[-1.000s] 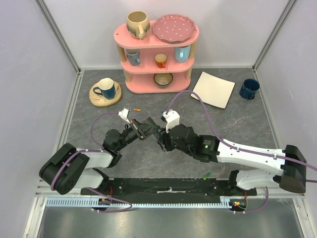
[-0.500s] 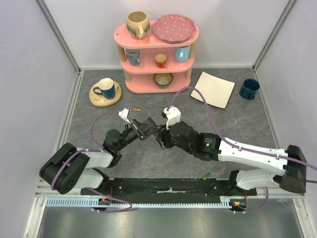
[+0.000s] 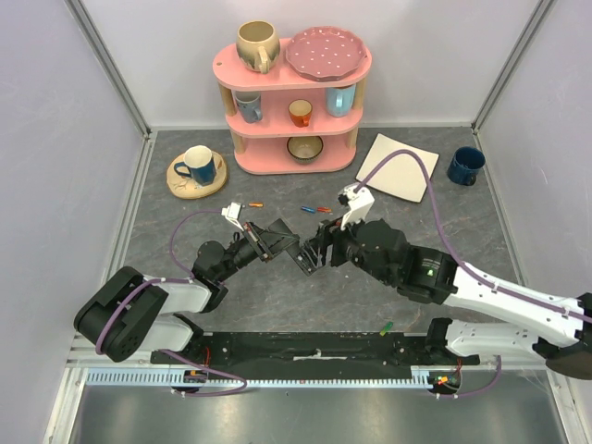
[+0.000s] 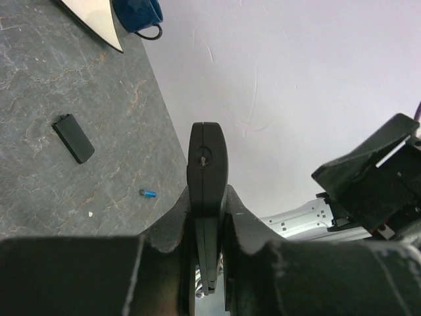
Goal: Load the batteries into the remote control
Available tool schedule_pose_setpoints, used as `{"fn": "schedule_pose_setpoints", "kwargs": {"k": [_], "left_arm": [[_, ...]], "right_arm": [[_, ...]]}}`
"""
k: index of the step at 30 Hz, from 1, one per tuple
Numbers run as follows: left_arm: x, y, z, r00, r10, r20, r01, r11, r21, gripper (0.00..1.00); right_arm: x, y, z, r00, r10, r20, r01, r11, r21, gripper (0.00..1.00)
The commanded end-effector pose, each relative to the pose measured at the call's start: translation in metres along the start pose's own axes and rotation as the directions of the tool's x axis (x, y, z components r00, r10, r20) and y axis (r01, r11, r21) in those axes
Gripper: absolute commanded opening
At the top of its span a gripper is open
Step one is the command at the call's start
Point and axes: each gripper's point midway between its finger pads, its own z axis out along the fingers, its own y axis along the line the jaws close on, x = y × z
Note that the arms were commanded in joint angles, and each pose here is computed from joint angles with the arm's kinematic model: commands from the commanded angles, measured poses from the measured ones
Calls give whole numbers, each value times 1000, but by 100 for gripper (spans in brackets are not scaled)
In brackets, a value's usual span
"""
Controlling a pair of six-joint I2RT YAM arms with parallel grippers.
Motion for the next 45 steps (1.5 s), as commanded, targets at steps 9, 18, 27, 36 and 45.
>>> {"fn": "schedule_pose_setpoints", "kwargs": {"k": [9,18,27,36,45], "left_arm": [[-25,-112,-8,985,128,120,-166,898,407,2],[-24,-121,-8,985,136,110,-171,885,433,2],[-25,-123,-7,983,141,113,-177,881,439,2],[-26,-127,-7,983,145,117,-182,875,449,2],[-26,-126,-7,982,146,118,-184,877,444,2]], "right_arm": [[18,-16,7,958,265,-105,-277,954,-118,81],[24,-18,15,910,382,-165,-411,884,-221,82],[32,-6,22,891,398,-221,-449,847,-286,83],[49,-14,30,876,413,-250,-469,851,-236,81],[46,-14,37,856,460,-236,-510,827,-236,80]]}}
